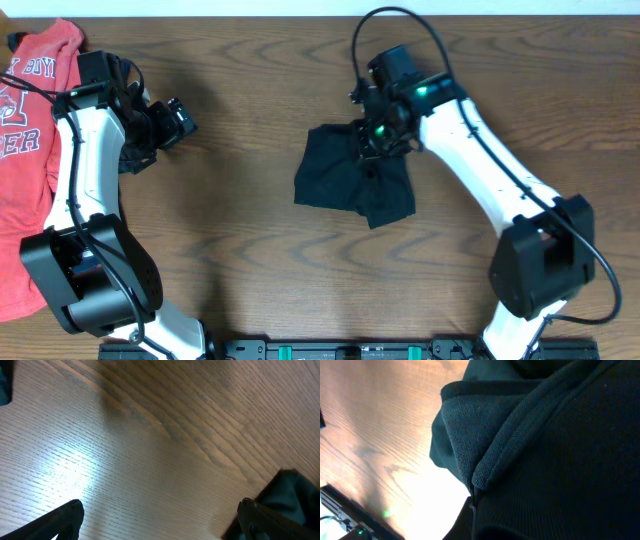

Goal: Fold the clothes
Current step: 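Move the right gripper to the folded shirt's center and grasp it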

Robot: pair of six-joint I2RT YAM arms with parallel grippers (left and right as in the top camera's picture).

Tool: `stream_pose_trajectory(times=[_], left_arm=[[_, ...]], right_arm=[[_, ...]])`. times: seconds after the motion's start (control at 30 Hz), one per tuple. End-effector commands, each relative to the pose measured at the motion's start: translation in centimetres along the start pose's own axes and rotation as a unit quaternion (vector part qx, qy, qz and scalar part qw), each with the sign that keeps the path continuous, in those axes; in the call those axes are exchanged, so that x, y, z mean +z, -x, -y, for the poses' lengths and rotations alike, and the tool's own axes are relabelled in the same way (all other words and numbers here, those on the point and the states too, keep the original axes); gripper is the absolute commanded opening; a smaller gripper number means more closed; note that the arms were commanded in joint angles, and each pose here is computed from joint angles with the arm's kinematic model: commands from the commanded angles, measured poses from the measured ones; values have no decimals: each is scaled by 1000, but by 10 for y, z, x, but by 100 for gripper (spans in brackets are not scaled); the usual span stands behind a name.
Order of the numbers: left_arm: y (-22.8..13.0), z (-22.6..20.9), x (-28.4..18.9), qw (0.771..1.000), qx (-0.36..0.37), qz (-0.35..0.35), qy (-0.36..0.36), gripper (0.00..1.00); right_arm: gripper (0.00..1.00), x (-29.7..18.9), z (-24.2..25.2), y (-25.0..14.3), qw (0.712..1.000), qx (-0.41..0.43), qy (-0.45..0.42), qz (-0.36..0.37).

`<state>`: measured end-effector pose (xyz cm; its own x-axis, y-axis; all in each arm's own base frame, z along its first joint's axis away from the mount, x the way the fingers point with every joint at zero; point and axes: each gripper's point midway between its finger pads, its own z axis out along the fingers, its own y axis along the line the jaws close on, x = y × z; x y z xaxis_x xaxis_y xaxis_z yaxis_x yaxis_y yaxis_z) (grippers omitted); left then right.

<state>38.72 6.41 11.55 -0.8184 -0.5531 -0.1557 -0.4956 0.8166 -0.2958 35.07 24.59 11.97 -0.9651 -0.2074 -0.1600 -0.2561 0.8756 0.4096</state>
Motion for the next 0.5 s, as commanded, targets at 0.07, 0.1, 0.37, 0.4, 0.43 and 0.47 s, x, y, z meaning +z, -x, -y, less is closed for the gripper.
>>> stream_pose_trajectory(times=[0.07,0.1,0.37,0.4,0.43,0.47], left_arm=[[-2,0,3,1000,-8,-9,-3,100],[-3,0,3,1000,-8,-10,-3,100],[-3,0,3,1000,-8,-11,-3,100],[-3,0,3,1000,-8,-11,-3,100],[-3,0,3,1000,-8,-11,-3,99],[-3,0,3,1000,-8,-11,-3,100]], right_arm=[[1,31,-19,-7,1000,4,8,-29],[1,36,-21,-8,999,1,9,-32],[1,55,-33,-2,1000,0,17,-23],[1,57,-33,0,1000,1,18,-20],[1,60,-33,2,1000,3,19,-18],[1,61,-33,3,1000,6,20,-16]])
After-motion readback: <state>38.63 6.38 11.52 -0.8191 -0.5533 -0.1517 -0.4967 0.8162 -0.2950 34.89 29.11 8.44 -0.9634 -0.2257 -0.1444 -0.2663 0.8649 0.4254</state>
